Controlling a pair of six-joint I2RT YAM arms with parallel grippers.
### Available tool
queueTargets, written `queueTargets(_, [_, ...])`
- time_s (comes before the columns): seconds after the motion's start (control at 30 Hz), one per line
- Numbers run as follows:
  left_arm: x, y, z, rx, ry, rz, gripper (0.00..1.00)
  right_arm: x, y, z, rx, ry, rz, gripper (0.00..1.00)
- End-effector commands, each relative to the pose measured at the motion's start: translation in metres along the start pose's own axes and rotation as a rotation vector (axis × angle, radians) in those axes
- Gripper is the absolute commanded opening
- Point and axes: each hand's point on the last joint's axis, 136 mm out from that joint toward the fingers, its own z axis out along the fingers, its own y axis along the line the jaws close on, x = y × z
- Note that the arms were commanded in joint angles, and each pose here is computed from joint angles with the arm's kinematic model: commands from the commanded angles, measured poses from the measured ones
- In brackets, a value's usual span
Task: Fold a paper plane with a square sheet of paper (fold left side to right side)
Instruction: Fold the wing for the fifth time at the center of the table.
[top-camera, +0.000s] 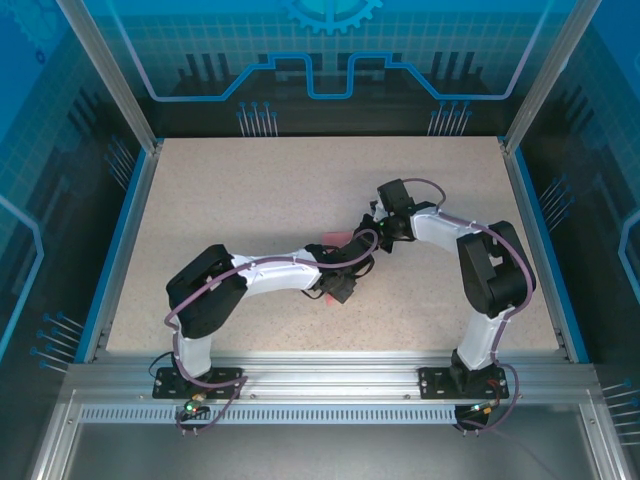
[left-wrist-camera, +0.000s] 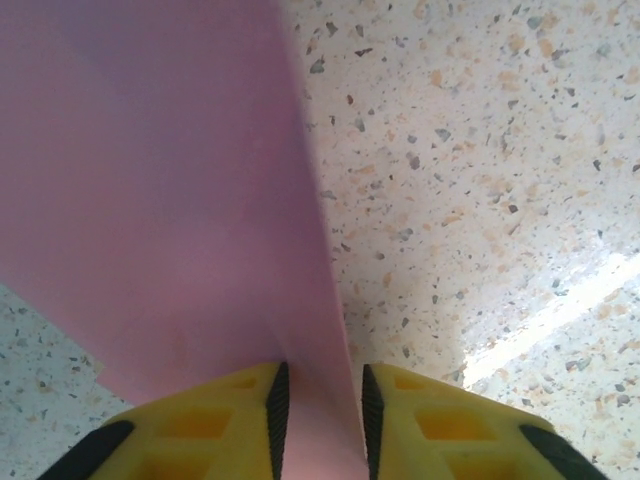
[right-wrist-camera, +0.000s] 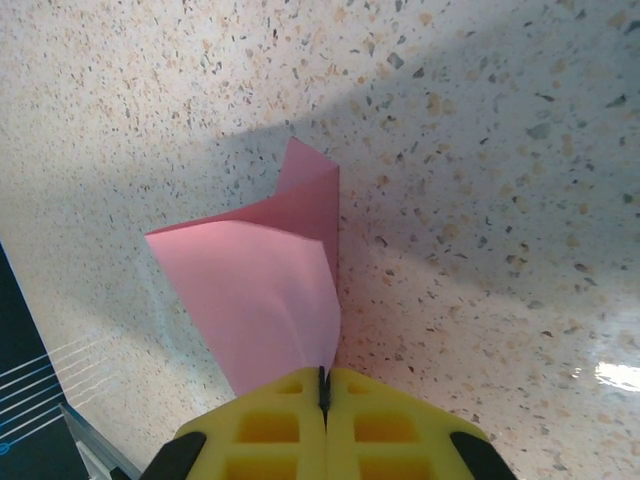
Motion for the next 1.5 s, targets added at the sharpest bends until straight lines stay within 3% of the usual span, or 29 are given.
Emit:
queueTargets(0.0, [0.002, 0.001, 0.0, -0.024, 0.013, 0.0, 0.25, 0.004, 0.002, 0.002, 0.023, 0.02, -0.026, 0.0])
queueTargets(0.13, [0.0, 0.001, -0.001, -0.016, 0.006, -0.013, 0.19, 0.001, 0.004, -0.002, 0.028, 0.01, -0.055, 0.0])
queueTargets(0.3, [-0.005, 0.0, -0.006, 0.039, -0.01, -0.055, 0.14, -0.009, 0.0, -0.023, 0.071, -0.058, -0.12, 0.22])
queueTargets(0.47, [-0.015, -0.001, -0.016, 0.18, -0.033, -0.136, 0.11, -0.02, -0.009, -0.063, 0.104, -0.195, -0.179, 0.48])
queueTargets(0.7, [-0.025, -0.003, -0.021, 0.4, -0.025, -0.258, 0.11, -0.011, -0.037, -0.093, 0.145, -0.292, -0.232, 0.68])
queueTargets(1.13, [-0.04, -0.006, -0.011, 0.635, -0.004, -0.405, 0.11, 0.031, -0.044, -0.064, 0.025, -0.243, -0.282, 0.7])
queueTargets(1.47, [-0.044, -0.002, 0.004, 0.765, 0.012, -0.513, 0.1, 0.037, -0.044, -0.05, -0.059, -0.252, -0.243, 0.68])
